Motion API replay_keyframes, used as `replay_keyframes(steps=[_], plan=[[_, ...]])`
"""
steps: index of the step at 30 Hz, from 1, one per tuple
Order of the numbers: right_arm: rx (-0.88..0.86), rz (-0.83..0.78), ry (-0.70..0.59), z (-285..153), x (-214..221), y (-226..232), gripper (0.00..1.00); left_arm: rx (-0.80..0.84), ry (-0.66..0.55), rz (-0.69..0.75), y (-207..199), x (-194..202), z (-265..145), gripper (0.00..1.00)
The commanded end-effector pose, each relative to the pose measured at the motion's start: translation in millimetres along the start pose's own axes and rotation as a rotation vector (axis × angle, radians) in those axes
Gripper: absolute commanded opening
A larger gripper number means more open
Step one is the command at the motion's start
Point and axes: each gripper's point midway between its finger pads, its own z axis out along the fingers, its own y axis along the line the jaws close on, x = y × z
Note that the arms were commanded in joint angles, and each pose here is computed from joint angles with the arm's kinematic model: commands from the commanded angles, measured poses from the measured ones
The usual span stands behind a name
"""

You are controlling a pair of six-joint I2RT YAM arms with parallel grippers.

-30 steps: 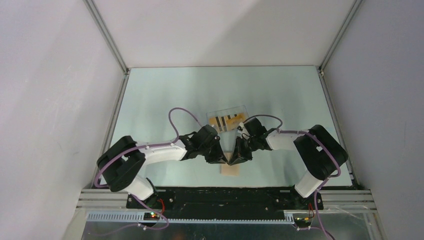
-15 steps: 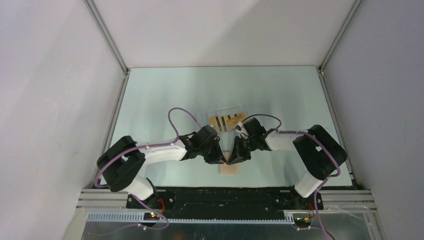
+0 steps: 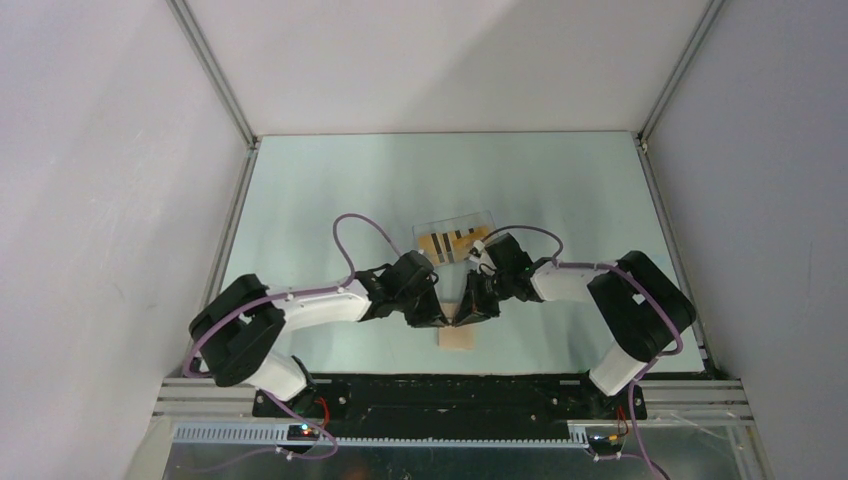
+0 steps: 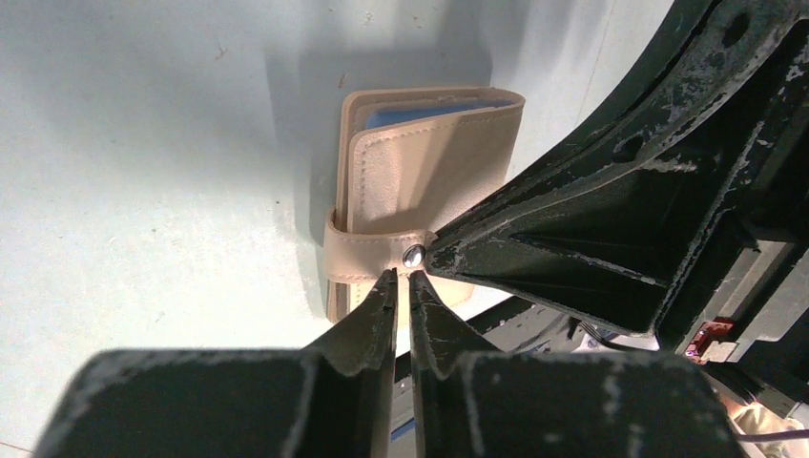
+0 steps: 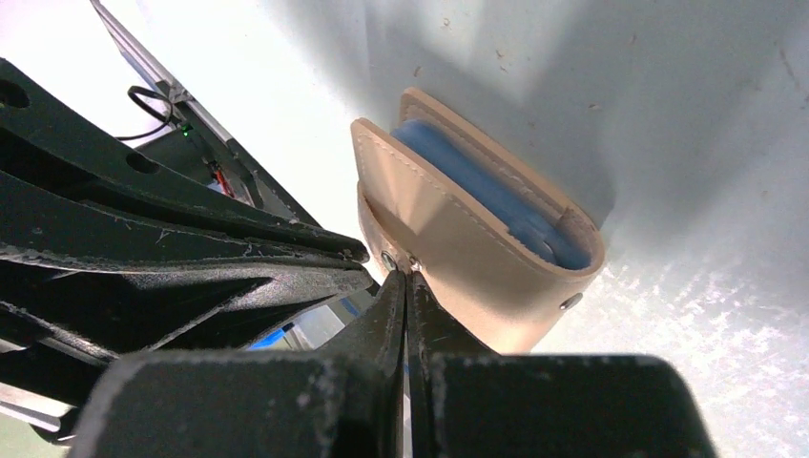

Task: Put the credit cards into the card holder
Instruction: Close the card holder at the center of the board.

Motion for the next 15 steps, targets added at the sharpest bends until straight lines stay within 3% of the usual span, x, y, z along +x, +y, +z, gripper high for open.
replay_keyframes(steps=[1,15], plan=[[-0.053,-0.073,-0.045,-4,-11,21,0.00,0.037,-0.077,0.033,-17,-16,-14,0.12],[0.018,-0.070,-0.040,-3,-6,6,0.00,0.013,-0.052,0.047,-14,-12,-10,0.12]])
